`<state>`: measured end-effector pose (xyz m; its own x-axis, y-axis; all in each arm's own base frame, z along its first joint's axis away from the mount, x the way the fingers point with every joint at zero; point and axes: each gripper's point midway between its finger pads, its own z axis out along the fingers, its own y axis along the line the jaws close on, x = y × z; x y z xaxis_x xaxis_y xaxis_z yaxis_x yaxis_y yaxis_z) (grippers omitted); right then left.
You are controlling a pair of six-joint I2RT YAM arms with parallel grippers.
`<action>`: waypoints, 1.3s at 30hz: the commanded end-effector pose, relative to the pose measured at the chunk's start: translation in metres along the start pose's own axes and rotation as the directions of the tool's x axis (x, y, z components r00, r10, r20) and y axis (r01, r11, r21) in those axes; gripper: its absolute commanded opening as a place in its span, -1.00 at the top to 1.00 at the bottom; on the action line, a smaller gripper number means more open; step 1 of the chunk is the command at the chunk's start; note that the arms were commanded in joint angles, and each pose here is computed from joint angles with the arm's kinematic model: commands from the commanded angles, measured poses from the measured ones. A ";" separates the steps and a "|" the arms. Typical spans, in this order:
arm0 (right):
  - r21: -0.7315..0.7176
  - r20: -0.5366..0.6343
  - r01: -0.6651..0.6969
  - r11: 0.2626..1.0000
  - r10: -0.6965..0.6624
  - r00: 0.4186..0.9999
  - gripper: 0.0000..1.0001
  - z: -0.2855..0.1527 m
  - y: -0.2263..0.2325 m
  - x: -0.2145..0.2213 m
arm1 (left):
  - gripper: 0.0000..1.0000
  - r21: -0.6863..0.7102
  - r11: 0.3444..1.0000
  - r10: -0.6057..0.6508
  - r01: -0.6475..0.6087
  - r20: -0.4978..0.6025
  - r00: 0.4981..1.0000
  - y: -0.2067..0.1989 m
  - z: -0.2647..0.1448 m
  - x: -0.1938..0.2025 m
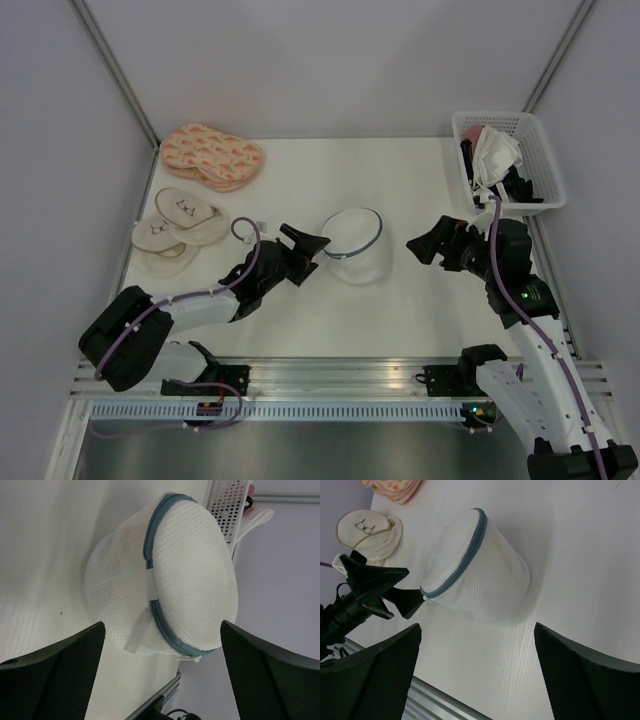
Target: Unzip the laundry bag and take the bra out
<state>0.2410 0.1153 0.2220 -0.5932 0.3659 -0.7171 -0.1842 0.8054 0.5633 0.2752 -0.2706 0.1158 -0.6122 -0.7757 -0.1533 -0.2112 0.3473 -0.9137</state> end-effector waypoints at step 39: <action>-0.193 -0.185 0.099 0.976 -0.135 0.973 -0.63 0.061 0.106 0.074 | 0.96 0.093 0.995 0.006 0.017 -0.240 0.971 -0.074 0.034 0.043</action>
<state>0.2026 0.2380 0.1683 -0.7613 0.0812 -0.6433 -0.3762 0.7527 0.5403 0.2900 -0.3448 0.1391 -0.7684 -0.6399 -0.0098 -0.2297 0.2900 -0.9291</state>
